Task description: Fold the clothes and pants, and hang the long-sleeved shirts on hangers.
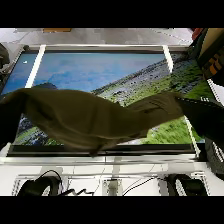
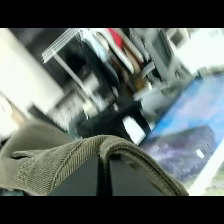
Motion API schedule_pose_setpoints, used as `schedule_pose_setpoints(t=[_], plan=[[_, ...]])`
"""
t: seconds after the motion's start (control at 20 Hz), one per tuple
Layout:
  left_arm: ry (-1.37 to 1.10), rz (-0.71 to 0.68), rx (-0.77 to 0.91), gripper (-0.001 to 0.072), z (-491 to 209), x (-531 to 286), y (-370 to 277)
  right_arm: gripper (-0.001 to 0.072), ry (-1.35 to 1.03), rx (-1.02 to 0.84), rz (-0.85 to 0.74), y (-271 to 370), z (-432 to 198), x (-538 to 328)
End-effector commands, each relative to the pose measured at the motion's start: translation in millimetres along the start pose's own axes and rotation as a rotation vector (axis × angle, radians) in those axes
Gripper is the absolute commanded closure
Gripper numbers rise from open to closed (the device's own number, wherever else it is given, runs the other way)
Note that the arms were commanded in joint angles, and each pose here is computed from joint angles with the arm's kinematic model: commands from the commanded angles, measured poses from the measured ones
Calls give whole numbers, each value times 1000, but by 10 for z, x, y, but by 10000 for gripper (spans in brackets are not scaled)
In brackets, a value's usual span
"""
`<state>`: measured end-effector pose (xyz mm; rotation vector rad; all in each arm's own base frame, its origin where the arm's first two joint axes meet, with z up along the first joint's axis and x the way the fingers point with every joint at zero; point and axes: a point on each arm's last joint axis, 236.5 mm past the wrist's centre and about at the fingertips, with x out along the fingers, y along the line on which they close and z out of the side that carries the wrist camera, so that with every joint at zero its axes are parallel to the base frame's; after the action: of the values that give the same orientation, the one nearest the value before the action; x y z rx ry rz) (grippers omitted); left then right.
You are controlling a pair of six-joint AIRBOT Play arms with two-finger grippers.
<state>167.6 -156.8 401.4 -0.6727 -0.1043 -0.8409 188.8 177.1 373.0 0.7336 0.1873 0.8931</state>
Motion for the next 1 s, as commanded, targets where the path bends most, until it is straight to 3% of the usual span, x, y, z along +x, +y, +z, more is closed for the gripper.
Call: schedule_pose_setpoints(t=[0.0, 0.3, 0.5, 0.7, 0.8, 0.95], plan=[[38, 68, -77, 687, -116, 68, 233, 677, -98, 92, -167, -226, 111, -176], [532, 382, -378, 685, -1854, 577, 1858, 676, 101, 436, -558, -2176, -473, 83], [648, 575, -543, 685, -2835, 692, 2821, 675, 167, 618, -783, -3504, -981, 115], [645, 515, -565, 685, -3013, 941, 2993, 675, 243, 566, -874, -4156, -1243, 92], [645, 461, -511, 685, -2910, 1026, 2907, 675, 331, 459, -848, -4155, -1321, 90], [771, 338, -559, 686, -2971, 890, 2588, 675, 579, 406, -827, -3960, -1657, -87]])
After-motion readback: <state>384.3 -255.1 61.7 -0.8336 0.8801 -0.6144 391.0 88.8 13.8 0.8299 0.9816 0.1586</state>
